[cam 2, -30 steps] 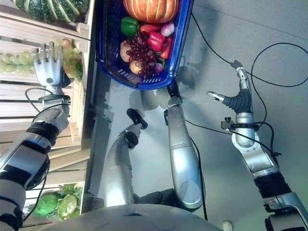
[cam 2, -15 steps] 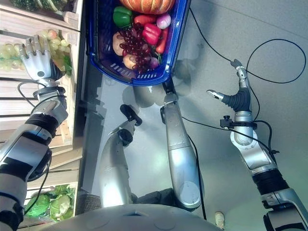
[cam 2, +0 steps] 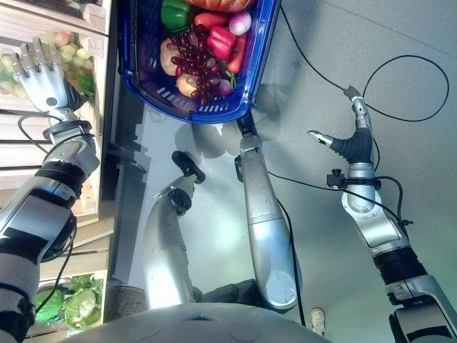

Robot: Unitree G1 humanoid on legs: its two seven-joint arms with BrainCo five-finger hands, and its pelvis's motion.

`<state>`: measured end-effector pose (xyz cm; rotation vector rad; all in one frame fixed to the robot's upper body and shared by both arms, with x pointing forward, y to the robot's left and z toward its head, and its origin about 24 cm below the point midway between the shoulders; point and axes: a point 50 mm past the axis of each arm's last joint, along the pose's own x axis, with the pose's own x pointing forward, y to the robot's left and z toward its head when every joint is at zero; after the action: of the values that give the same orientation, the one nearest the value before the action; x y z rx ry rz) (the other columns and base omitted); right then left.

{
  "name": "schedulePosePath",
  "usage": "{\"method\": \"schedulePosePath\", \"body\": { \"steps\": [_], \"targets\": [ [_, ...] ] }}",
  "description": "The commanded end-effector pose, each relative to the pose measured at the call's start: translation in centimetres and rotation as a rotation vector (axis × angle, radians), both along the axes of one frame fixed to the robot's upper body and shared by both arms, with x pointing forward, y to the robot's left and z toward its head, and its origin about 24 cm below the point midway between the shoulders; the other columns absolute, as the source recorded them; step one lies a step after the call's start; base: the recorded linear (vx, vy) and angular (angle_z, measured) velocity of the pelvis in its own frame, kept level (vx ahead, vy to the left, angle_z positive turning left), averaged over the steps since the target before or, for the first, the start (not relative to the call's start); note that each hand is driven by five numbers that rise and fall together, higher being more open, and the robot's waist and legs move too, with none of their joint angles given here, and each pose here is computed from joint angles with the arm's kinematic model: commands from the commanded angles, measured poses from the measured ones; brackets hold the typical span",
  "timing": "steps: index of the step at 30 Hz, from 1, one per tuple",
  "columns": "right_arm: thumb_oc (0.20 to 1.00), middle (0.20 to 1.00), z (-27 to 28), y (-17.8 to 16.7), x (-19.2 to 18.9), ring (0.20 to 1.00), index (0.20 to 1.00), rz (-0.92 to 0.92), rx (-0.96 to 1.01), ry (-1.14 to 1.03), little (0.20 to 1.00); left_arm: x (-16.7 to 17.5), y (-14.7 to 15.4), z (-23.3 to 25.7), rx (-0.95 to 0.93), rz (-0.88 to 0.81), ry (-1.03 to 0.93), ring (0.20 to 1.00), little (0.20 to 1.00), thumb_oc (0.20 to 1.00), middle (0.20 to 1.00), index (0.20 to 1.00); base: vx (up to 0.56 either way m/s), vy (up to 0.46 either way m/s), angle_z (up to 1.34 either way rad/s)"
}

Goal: Pick up fruits and vegetables into the basket

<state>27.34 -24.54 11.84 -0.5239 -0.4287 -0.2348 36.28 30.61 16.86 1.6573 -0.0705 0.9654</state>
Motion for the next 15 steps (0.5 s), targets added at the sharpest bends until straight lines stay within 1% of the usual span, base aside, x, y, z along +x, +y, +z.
{"method": "schedulePosePath", "body": {
  "steps": [1,8,15],
  "targets": [
    [1.0,1.0,0.09,1.05,-0.03,1.0,1.0,0.029,0.098,-0.059,1.0,-2.04,4.08,-0.56,-0.014,0.153,0.054,0.2,0.2,0.2,0.2,0.2,0.0,0.0,0.0],
    [1.0,1.0,0.26,0.92,0.16,1.0,1.0,0.031,0.093,-0.062,1.0,-1.72,4.16,-0.46,-0.077,0.136,0.072,0.2,0.2,0.2,0.2,0.2,0.0,0.0,0.0],
    [1.0,1.0,0.44,0.89,0.11,1.0,1.0,0.026,0.064,-0.071,1.0,-2.13,4.64,-1.06,-0.15,0.149,0.051,0.2,0.2,0.2,0.2,0.2,0.0,0.01,0.0]
  ]
}}
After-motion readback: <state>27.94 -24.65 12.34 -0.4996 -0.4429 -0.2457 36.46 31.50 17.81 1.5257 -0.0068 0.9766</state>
